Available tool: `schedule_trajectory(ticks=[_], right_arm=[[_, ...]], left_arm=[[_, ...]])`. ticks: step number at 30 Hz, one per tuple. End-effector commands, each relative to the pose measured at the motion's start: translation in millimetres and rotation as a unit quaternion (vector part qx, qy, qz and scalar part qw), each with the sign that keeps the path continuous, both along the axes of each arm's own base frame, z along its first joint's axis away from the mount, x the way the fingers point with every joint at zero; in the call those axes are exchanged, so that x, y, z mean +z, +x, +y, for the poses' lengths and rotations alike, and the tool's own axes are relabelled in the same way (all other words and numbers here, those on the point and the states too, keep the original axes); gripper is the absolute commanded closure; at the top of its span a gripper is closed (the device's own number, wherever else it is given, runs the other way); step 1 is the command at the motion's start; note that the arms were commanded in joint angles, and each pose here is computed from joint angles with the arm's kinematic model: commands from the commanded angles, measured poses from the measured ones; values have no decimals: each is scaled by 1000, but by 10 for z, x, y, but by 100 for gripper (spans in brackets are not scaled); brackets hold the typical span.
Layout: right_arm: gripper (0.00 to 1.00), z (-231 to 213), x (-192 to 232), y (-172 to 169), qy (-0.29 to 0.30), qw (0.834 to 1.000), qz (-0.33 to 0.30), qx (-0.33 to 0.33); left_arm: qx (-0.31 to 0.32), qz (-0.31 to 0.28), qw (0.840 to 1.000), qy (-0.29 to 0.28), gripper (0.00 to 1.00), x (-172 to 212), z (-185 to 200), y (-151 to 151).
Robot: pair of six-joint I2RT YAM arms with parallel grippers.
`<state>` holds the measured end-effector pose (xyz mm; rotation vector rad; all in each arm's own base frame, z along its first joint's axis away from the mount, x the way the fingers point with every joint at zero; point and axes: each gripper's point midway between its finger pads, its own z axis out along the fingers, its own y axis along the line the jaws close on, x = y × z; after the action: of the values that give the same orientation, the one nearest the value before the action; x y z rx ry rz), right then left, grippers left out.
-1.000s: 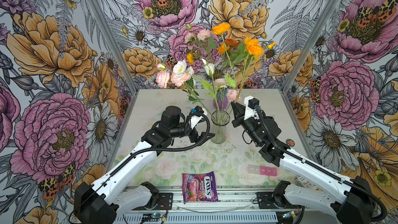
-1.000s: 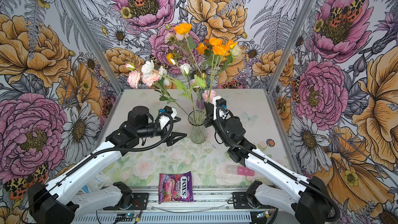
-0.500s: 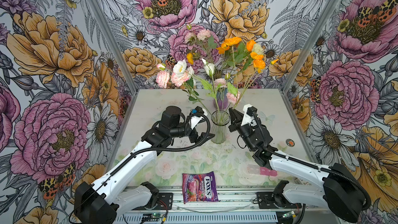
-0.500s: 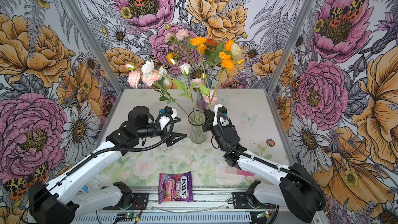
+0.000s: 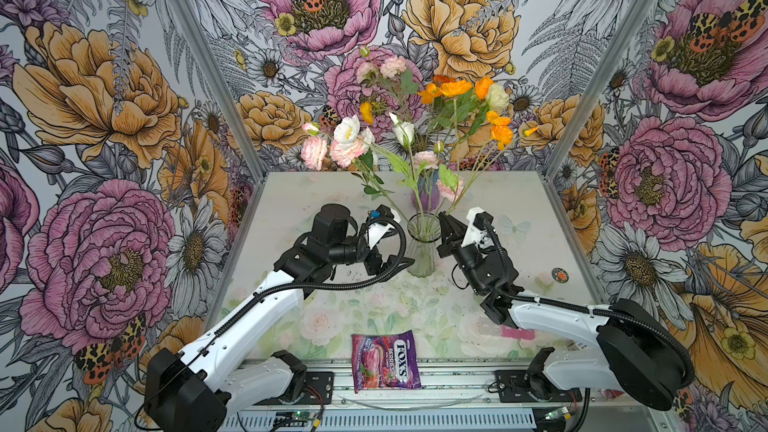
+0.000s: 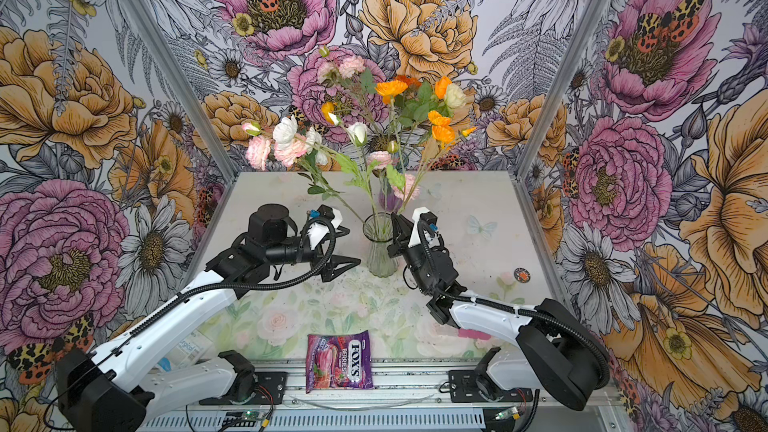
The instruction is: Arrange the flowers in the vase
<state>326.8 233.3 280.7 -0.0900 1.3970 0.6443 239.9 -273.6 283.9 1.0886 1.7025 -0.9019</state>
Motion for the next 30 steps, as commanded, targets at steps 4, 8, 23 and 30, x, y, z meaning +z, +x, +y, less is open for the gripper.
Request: schedule_trajectory(ticks=[4, 8, 23, 30], right_arm=[[92, 57, -50, -36, 0, 1000, -4, 5], [86, 82, -93, -54, -6, 1000, -2, 9], [63, 91, -128, -129, -12, 1000, 7, 17], [48, 112, -70, -345, -40, 998, 13, 37]], left_arm=[[-7, -2, 1000, -6, 1, 54, 9, -13], [-8, 0, 1000, -5, 1, 45, 4, -14], [-5, -1, 1000, -5, 1, 50, 12, -4], [0, -5, 1000, -5, 1, 62, 37, 1]])
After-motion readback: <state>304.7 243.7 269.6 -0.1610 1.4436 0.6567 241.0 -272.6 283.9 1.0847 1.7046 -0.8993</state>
